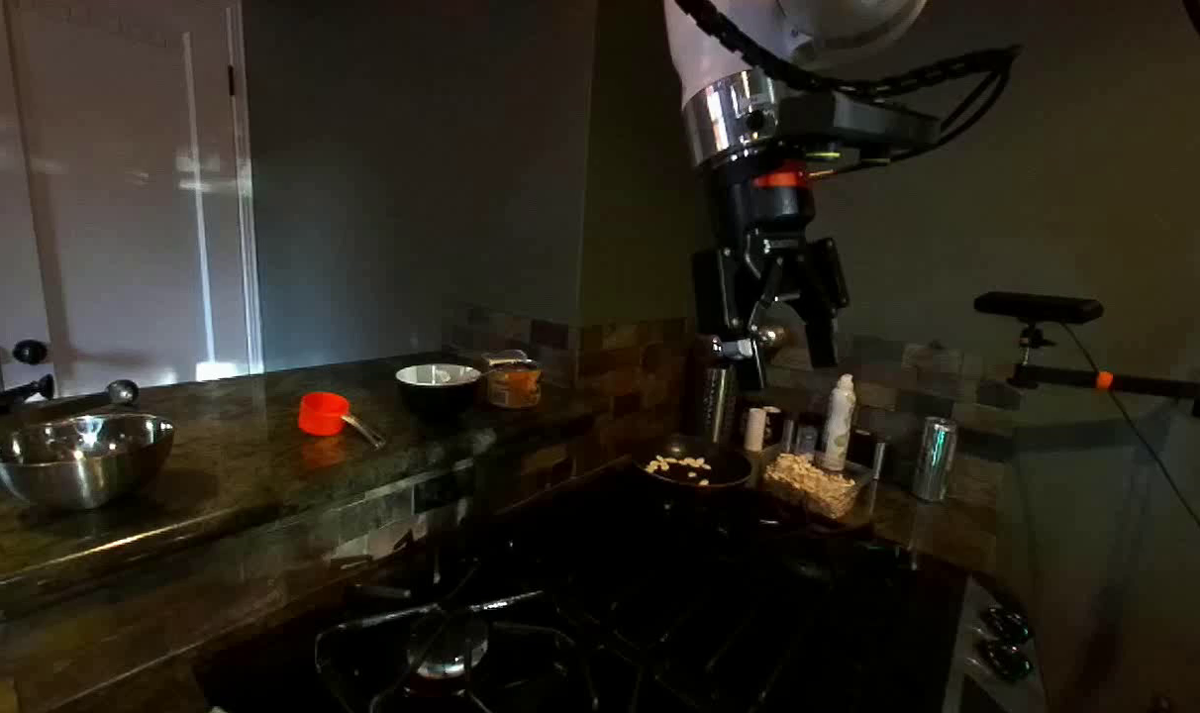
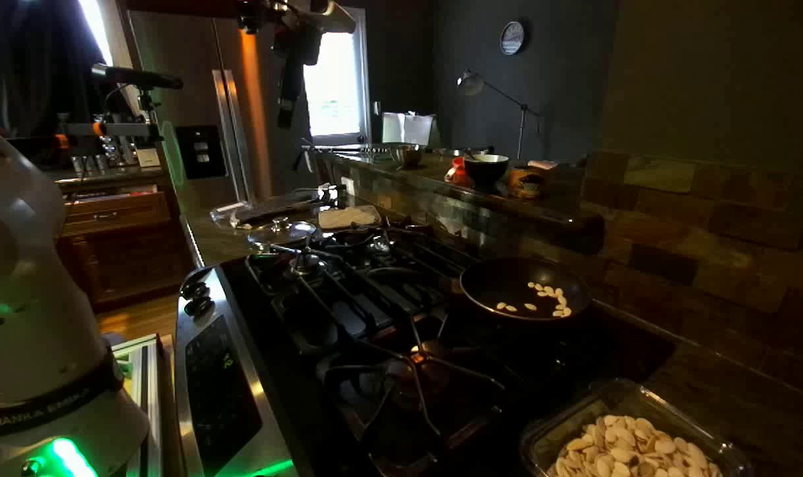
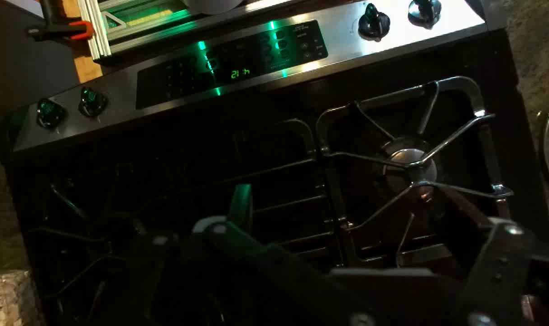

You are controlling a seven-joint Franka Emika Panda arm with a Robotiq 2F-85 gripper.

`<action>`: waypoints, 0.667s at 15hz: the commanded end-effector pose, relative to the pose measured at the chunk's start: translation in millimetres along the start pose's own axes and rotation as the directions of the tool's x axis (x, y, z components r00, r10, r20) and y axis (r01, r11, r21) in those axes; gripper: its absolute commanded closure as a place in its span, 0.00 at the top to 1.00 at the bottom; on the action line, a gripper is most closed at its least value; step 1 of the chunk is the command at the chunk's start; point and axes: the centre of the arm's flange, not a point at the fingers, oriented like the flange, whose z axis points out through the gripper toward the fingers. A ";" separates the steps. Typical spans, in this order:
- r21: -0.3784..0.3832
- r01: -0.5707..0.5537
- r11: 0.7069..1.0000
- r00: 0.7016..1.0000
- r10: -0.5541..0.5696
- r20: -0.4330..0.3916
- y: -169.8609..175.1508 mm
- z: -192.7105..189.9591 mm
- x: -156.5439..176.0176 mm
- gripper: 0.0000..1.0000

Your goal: Put the lid on the pan

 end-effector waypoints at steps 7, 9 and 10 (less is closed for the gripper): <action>0.134 0.307 0.942 0.934 -0.271 -0.234 -97.3 18.8 32.2 1.00; 0.151 0.406 0.901 0.894 -0.358 -0.268 -133.7 32.4 32.4 1.00; 0.148 0.456 0.878 0.870 -0.405 -0.281 -148.4 38.2 27.0 1.00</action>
